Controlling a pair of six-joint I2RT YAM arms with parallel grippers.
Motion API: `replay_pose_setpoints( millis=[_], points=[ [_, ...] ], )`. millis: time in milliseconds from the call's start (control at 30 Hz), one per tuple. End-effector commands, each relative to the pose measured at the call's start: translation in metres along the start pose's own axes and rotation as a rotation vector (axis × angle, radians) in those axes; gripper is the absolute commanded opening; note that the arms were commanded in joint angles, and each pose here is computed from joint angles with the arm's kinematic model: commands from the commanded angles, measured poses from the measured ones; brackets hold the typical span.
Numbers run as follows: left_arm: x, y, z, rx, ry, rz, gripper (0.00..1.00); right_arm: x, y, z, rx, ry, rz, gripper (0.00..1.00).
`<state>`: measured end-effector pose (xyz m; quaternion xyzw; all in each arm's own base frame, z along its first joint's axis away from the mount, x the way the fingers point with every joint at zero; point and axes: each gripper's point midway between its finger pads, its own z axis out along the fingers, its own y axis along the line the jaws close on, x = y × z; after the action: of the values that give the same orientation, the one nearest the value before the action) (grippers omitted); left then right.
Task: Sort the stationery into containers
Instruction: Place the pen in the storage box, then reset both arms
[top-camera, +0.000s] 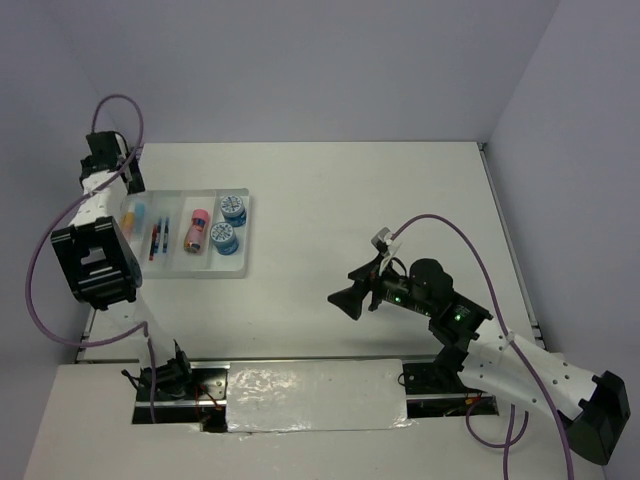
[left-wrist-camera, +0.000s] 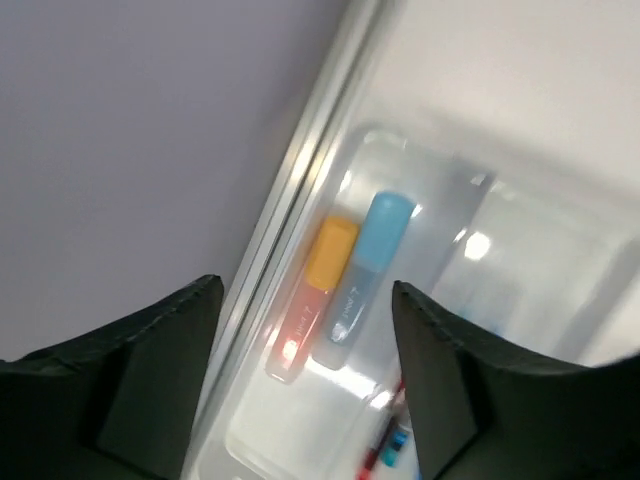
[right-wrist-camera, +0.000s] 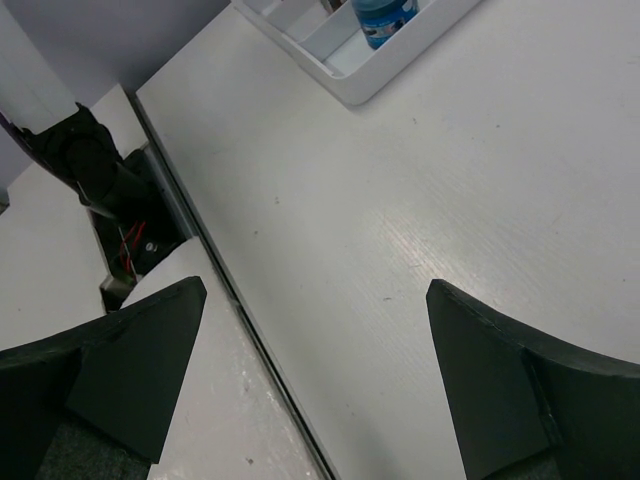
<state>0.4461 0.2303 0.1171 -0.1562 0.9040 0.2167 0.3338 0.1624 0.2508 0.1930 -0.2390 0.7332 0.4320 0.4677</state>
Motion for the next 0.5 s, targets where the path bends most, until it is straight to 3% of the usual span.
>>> replay_pose_setpoints(
  millis=[0,33,200,267,333,367,433,467],
  points=[
    [-0.088,0.026,-0.088,-0.008,-0.223,-0.331,0.82,-0.014,-0.005,0.000,0.026,-0.067,-0.042,1.00],
    [-0.097,0.026,-0.117,0.025,-0.260,-0.397,0.83,-0.015,-0.007,-0.002,0.037,-0.076,-0.049,1.00],
    [-0.085,-0.016,-0.226,0.231,-0.394,-0.416,0.91,-0.042,-0.012,-0.021,0.119,-0.176,-0.068,1.00],
    [-0.059,-0.029,-0.264,0.341,-0.408,-0.408,0.99,-0.071,-0.010,-0.038,0.170,-0.240,-0.078,1.00],
    [-0.028,-0.039,-0.294,0.446,-0.428,-0.406,0.99,-0.077,-0.027,-0.054,0.313,-0.220,-0.069,1.00],
    [-0.018,-0.043,-0.302,0.477,-0.439,-0.399,0.99,-0.104,-0.023,-0.068,0.353,-0.264,-0.073,1.00],
    [0.008,-0.039,-0.325,0.510,-0.489,-0.398,0.99,-0.105,-0.040,-0.088,0.496,-0.199,-0.079,1.00],
    [0.016,-0.037,-0.332,0.515,-0.501,-0.388,0.99,-0.131,-0.031,-0.103,0.512,-0.241,-0.084,1.00]
  ],
)
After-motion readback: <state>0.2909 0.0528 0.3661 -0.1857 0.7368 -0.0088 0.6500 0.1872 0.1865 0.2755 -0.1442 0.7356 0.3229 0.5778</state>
